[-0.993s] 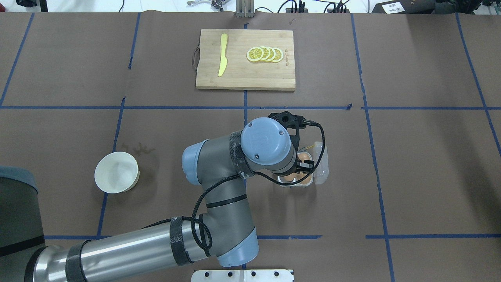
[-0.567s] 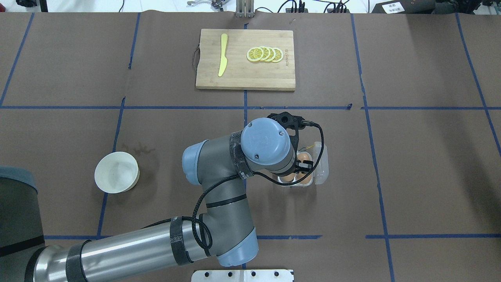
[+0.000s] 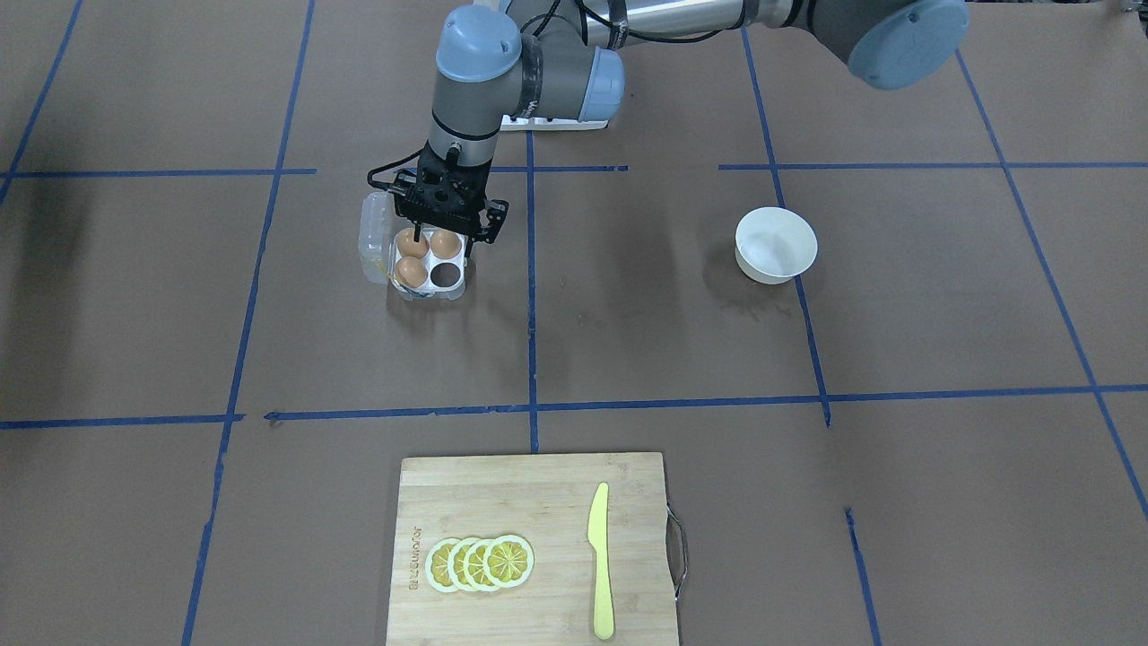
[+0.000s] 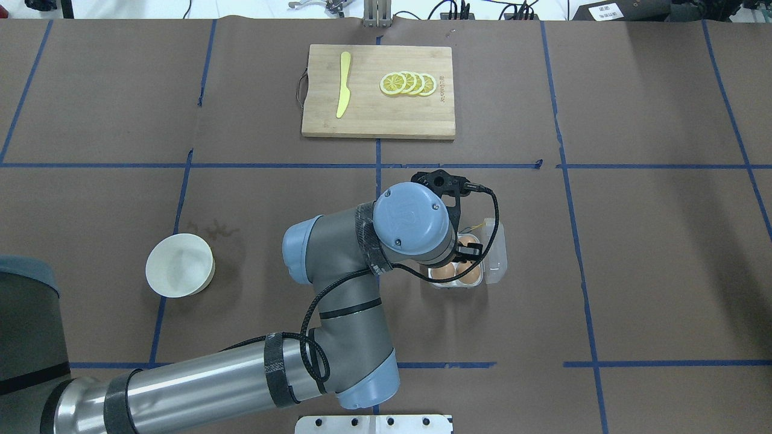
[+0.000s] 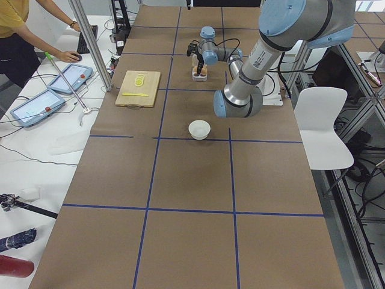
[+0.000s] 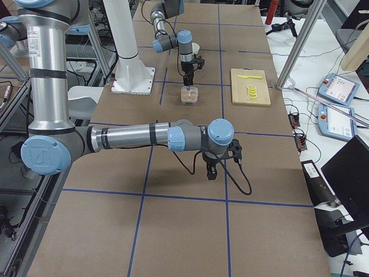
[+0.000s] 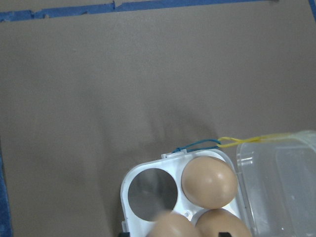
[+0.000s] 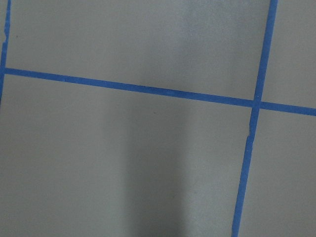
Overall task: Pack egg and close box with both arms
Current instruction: 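Lower the egg into the empty carton cup and open the left gripper, then raise the left gripper away from the carton while the right arm reaches in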
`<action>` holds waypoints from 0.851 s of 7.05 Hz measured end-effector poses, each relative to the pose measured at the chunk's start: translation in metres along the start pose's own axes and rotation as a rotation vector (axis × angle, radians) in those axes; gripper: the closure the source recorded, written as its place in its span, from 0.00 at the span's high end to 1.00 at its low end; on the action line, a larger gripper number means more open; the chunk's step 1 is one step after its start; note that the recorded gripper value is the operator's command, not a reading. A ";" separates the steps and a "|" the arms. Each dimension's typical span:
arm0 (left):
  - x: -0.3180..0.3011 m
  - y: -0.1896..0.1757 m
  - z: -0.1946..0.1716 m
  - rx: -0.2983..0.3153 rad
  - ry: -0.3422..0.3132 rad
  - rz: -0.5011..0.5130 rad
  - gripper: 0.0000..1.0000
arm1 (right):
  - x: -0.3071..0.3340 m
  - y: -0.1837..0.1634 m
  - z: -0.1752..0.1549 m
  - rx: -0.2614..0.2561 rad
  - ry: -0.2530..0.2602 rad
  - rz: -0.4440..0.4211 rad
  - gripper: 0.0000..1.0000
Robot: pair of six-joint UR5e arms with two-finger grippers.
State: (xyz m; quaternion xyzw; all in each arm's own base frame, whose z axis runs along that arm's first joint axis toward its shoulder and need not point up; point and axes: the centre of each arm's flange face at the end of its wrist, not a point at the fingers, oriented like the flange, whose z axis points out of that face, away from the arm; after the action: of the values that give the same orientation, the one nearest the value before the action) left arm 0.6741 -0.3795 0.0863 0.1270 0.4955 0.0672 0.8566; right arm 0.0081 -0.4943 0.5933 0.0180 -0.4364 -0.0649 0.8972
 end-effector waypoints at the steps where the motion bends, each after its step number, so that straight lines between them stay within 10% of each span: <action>1: 0.000 0.000 0.000 0.001 0.000 0.001 0.99 | 0.001 0.000 0.000 -0.001 0.000 0.001 1.00; 6: -0.079 0.007 -0.056 0.022 -0.031 0.056 1.00 | -0.037 -0.003 -0.014 0.028 -0.009 0.008 1.00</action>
State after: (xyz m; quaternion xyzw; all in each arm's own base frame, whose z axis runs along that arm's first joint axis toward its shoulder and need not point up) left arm 0.5862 -0.3831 0.1271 0.1512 0.4791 0.0839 0.8606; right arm -0.0037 -0.4923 0.5553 0.0285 -0.4412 -0.0553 0.8953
